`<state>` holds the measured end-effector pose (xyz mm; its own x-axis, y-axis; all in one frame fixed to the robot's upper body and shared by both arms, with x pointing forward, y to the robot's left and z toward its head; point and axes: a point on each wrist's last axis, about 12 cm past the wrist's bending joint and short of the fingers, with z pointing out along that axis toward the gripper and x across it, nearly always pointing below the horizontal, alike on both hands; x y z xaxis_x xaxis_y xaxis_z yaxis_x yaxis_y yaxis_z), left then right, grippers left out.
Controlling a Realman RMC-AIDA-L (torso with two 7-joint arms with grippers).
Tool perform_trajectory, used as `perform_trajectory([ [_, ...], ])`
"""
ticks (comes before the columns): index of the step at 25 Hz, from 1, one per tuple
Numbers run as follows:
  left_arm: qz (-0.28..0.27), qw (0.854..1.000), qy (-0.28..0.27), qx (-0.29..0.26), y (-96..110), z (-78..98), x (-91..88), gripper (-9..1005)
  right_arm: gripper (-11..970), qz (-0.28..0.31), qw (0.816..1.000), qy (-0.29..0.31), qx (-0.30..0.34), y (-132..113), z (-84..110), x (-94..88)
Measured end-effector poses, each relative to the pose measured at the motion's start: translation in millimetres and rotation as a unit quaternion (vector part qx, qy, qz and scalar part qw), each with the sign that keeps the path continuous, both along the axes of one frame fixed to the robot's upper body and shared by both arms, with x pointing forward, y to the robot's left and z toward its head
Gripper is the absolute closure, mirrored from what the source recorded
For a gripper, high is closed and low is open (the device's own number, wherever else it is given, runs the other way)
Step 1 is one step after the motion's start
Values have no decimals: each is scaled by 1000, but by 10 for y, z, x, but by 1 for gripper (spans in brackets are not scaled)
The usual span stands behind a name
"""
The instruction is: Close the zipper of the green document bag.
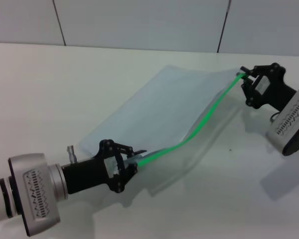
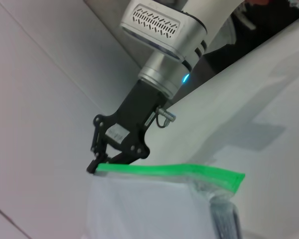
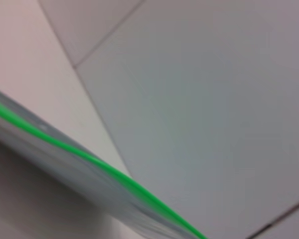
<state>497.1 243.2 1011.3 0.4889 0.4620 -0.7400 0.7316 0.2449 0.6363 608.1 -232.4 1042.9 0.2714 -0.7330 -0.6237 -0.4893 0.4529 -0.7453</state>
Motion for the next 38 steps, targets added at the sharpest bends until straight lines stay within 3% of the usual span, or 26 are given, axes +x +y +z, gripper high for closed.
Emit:
perform_trajectory([
  [5,21,999,-27,0,30,22,32,919,888,-97,993,-7,69,-216,11,-6],
  [11,136,986,-62,-76,216,160,114,918,850,-198,959,-49,197,-479,-4,-256],
  [13,177,975,-76,-111,303,229,139,917,825,-209,948,-69,231,-524,-13,-397],
  [15,205,966,-86,-133,369,269,143,917,620,-214,937,-89,262,-555,-16,-540],
  [18,249,943,-109,-190,479,370,127,707,554,-211,919,-115,314,-595,6,-736],
  [20,276,926,-120,-229,548,433,121,629,510,-202,908,-125,344,-609,24,-826],
  [23,293,914,-123,-252,595,465,125,512,443,-188,893,-132,387,-639,41,-952],
  [25,332,881,-109,-320,714,534,166,437,399,-183,884,-136,408,-663,52,-1018],
  [29,359,833,-70,-415,848,590,197,295,263,-179,866,-144,443,-719,79,-1092],
  [32,356,824,-61,-437,873,605,191,292,150,-181,860,-144,455,-744,81,-1107],
  [38,348,823,-69,-444,855,627,176,289,62,-170,862,-142,455,-714,101,-1072],
])
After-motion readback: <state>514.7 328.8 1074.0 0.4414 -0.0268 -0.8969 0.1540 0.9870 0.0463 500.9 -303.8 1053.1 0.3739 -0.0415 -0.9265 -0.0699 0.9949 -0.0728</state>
